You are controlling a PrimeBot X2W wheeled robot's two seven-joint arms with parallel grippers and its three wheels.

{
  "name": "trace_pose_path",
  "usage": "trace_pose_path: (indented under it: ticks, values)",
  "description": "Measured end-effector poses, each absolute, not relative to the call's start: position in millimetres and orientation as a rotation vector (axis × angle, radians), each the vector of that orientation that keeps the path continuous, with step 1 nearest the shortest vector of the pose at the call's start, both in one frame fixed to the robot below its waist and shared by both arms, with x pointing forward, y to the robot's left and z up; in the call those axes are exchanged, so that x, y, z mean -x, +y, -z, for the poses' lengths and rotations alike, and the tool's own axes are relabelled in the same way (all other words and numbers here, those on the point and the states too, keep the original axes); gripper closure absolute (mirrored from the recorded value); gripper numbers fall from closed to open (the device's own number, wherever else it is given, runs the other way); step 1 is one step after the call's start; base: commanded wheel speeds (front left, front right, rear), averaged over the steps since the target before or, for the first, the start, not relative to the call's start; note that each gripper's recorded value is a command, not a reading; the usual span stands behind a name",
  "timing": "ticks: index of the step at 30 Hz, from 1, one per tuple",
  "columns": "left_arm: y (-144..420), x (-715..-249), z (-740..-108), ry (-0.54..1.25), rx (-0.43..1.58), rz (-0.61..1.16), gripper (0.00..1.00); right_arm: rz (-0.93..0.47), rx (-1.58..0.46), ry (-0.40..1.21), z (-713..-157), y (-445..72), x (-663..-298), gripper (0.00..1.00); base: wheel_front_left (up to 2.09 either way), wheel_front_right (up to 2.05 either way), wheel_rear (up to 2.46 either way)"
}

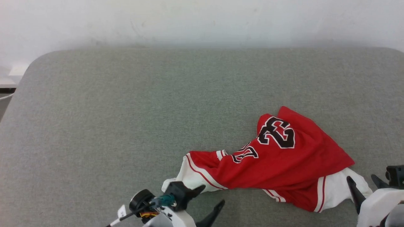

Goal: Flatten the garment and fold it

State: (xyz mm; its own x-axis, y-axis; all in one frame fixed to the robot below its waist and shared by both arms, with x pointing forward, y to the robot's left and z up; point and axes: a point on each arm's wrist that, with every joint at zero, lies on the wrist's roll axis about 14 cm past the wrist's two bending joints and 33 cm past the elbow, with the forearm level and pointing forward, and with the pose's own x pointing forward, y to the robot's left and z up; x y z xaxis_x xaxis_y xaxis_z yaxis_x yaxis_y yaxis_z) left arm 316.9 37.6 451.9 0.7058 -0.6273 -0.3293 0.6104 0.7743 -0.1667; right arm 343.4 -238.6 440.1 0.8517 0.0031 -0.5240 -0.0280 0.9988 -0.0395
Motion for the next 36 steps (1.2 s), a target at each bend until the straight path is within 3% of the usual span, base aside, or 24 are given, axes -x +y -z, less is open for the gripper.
trace_pose_path:
  ticks: [23, 24, 25, 31, 36]
  values:
    - [29, -354, -369, 0.608, -0.258, 0.790, 0.00, 0.050, -0.008, 0.633, -407, -247, -340, 0.00, 0.00, 0.00, 0.00]
    - [28, -354, -369, 0.610, -0.258, 0.794, 0.66, 0.051, -0.010, 0.637, -406, -247, -340, 0.00, 0.00, 0.00, 0.00]
    - [27, -353, -369, 0.612, -0.249, 0.795, 1.00, 0.052, -0.012, 0.638, -405, -247, -339, 0.00, 0.00, 0.00, 0.00]
    - [4, -335, -397, 0.599, -0.059, 0.840, 1.00, 0.047, -0.020, 0.612, -411, -243, -339, 0.00, 0.00, 0.00, 0.00]
    - [-1, -343, -463, 0.444, 0.088, 0.854, 1.00, 0.025, -0.026, 0.584, -417, -234, -341, 0.00, 0.00, 0.00, 0.00]
